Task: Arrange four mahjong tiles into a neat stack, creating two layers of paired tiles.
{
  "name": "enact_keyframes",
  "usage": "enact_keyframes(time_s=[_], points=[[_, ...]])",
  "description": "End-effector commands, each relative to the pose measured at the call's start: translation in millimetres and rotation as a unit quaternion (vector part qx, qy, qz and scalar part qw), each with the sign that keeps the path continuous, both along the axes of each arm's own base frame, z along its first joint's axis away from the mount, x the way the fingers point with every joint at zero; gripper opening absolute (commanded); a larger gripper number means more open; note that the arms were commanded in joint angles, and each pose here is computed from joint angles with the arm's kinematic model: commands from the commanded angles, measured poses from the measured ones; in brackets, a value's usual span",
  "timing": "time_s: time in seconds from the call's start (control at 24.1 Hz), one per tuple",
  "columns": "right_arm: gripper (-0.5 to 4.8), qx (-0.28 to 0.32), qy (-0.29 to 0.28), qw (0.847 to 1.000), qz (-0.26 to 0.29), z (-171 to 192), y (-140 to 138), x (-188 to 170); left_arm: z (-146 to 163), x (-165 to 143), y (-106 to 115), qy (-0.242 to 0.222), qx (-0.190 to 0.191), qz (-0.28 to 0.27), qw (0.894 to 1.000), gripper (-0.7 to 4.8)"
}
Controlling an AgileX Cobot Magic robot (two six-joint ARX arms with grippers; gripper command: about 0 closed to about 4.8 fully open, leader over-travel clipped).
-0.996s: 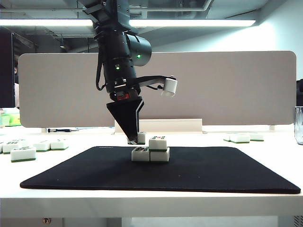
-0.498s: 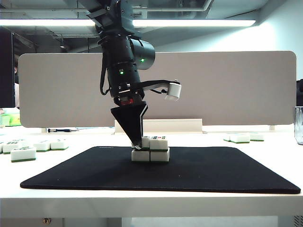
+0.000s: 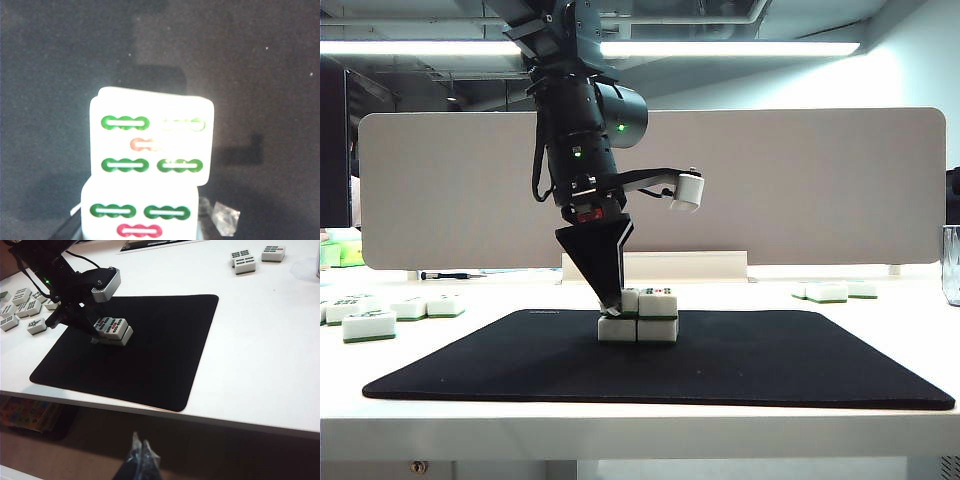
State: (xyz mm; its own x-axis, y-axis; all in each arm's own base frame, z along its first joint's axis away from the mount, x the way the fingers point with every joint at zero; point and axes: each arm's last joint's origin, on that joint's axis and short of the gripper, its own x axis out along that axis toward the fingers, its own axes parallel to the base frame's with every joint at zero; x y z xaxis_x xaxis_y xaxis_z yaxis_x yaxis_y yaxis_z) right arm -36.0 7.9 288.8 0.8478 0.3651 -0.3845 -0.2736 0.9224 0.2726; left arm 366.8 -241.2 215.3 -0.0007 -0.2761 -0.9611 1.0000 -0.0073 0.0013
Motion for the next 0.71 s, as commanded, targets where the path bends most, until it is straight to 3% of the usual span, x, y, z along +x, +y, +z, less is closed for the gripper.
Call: enact_keyframes(time_s=[0.04, 0.17, 0.25, 0.62, 0.71], points=[[-0.01, -0.001, -0.013, 1.0, 0.0, 0.9, -0.2, -2.4, 2.2, -0.9, -0.5, 0.003, -0.006, -0.001, 1.0, 1.88], [-0.01, -0.001, -0.013, 1.0, 0.0, 0.9, -0.2, -2.4, 2.2, -0.9, -0.5, 0.003, -0.007, -0.001, 1.0, 1.98], [-0.01, -0.001, -0.013, 1.0, 0.0, 0.9, -0.2, -2.4, 2.2, -0.9, -0.6, 0.004, -0.007, 0.002, 1.0, 2.47], [-0.01, -0.001, -0.013, 1.0, 0.0, 0.9, -0.2, -2.4, 2.4, -1.0, -0.5, 0.005, -0.007, 0.002, 1.0, 2.52], [-0.01, -0.001, -0.013, 1.0, 0.0, 0.9, -0.2, -2.4, 2.5, -1.1, -0.7, 0.004, -0.007, 0.002, 1.0, 2.91]])
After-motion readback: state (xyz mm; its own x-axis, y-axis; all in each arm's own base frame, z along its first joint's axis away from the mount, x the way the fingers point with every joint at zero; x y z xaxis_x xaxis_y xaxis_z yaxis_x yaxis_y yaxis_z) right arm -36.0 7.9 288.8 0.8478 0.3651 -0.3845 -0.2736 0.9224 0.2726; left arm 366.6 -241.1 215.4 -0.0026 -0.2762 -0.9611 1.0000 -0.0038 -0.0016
